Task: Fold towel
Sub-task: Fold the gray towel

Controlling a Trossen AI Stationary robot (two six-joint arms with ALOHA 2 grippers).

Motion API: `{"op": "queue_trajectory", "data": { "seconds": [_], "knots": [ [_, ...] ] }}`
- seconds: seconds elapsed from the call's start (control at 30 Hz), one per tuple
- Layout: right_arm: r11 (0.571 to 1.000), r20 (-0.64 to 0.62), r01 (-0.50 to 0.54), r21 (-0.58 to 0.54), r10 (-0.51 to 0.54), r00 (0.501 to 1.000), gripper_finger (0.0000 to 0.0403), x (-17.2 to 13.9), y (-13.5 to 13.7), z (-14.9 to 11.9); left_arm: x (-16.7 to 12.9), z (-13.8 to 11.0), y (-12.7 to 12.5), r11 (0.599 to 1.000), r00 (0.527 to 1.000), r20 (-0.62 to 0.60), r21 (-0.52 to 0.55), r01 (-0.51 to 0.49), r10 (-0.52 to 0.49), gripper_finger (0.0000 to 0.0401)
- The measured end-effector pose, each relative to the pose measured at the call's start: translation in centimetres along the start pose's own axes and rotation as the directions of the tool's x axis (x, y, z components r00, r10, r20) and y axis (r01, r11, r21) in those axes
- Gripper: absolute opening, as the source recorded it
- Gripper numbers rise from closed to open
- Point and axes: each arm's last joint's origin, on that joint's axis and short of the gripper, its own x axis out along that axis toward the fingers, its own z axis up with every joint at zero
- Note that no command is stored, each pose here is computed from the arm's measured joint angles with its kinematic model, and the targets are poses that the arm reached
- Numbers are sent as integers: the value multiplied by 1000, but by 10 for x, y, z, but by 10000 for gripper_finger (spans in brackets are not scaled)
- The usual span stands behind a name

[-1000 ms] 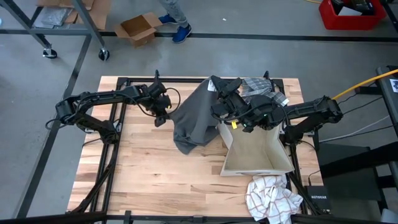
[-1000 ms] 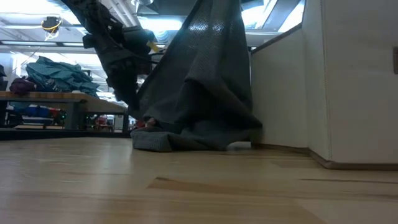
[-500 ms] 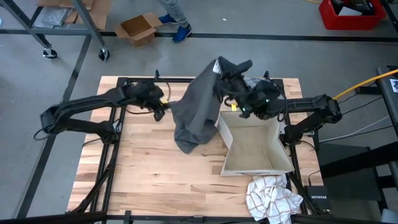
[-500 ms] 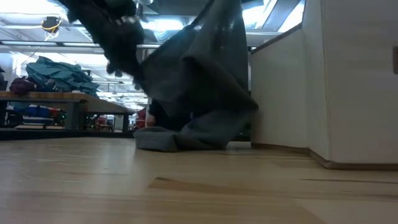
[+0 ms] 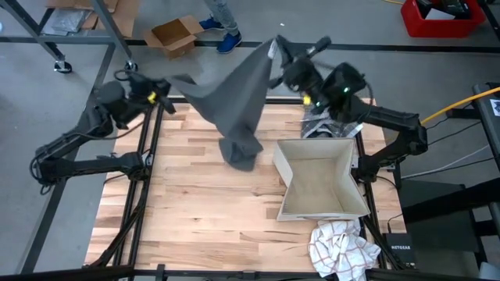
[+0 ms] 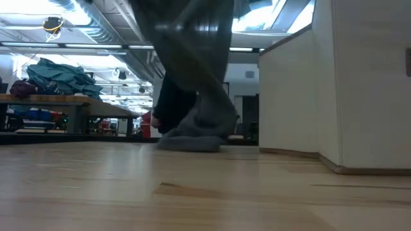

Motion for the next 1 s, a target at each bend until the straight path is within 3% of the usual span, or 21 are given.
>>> {"op": "queue_trajectory", "data": {
  "seconds": [0.2,0.43,0.53,0.87,1.0],
  "knots": [
    [981,119,54,185,-77,990,4,13,-46,3,1,37,1,993,971,223,52,-104,90,0],
    [928,260,-10,373,-95,961,4,27,-78,1,6,79,6,978,868,461,-3,-208,186,0],
    [914,282,-33,404,-91,955,4,38,-78,-2,9,94,9,969,843,494,-5,-245,215,0],
    [926,256,-26,376,-77,964,4,80,-54,-22,24,135,17,928,778,554,25,-371,296,0],
    [932,234,-5,362,-86,969,4,91,-55,-31,22,147,22,901,753,573,55,-429,324,0]
  ]
}}
